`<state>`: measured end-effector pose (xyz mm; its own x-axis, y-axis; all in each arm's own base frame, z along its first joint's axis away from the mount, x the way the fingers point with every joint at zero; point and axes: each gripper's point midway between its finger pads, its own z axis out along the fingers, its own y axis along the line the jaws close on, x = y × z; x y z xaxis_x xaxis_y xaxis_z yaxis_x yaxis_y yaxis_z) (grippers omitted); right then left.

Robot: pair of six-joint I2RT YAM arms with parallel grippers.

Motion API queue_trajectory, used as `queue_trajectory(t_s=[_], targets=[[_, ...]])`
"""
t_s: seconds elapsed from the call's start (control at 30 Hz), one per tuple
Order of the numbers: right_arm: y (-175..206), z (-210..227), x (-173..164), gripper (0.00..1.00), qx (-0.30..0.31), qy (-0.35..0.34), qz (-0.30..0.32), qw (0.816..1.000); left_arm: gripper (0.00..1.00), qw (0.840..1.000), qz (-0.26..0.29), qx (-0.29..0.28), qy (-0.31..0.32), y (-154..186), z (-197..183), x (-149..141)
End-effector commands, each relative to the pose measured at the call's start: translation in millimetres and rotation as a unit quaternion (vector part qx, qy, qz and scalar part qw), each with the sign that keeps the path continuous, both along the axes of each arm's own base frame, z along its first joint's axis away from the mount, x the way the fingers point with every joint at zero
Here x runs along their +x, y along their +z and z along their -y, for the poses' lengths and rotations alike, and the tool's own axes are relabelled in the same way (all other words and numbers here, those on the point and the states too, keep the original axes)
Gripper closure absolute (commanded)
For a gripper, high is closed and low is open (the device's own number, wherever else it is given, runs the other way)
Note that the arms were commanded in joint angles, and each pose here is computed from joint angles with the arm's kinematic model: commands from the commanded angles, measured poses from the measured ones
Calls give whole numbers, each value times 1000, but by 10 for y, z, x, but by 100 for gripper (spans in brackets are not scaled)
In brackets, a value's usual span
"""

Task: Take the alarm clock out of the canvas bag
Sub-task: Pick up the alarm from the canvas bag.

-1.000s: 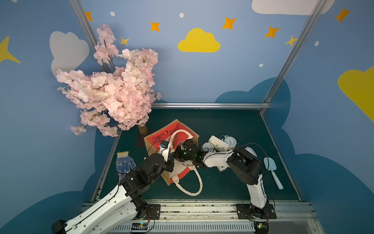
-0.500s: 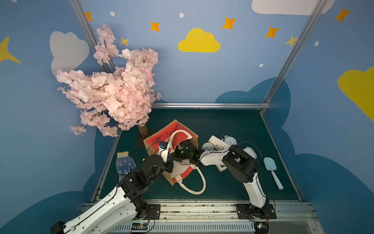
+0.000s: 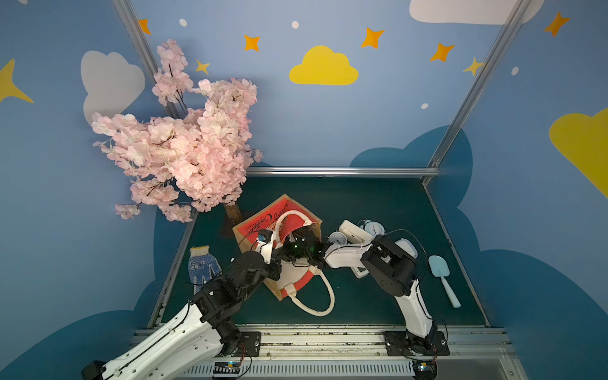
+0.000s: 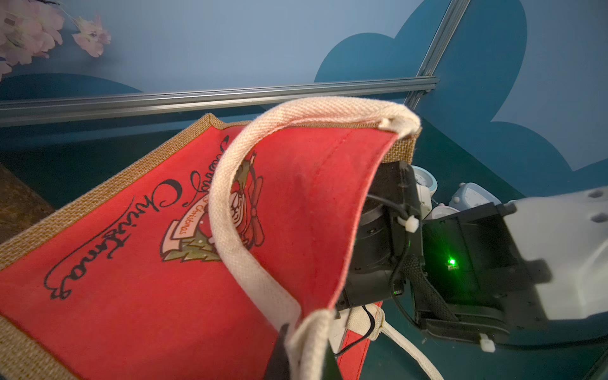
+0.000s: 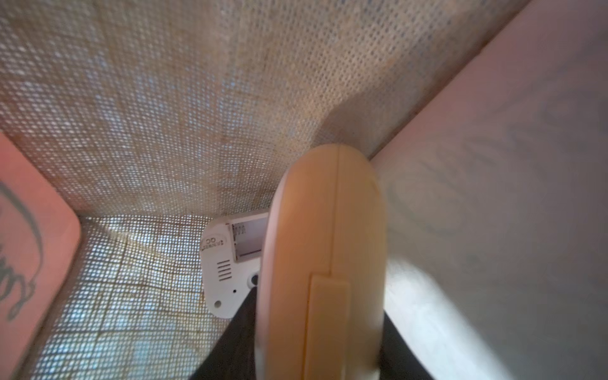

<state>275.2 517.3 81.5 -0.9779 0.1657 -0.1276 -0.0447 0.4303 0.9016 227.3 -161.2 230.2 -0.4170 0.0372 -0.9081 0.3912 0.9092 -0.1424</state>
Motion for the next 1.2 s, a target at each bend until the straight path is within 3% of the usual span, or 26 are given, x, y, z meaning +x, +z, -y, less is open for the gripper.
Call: queue_trajectory(t_s=[0.0,0.57,1.17], targets=[[-44,104,-26,69,-27,5,-4,1000,89,1000,10,3,1,38,-31,-17],[268,109,-87,78,-43,29,35,998,88,999,9,4,41,0,-164,25],[444,139,-233,80,-84,54,71,992,88,998,11,0,57,62,-137,130]])
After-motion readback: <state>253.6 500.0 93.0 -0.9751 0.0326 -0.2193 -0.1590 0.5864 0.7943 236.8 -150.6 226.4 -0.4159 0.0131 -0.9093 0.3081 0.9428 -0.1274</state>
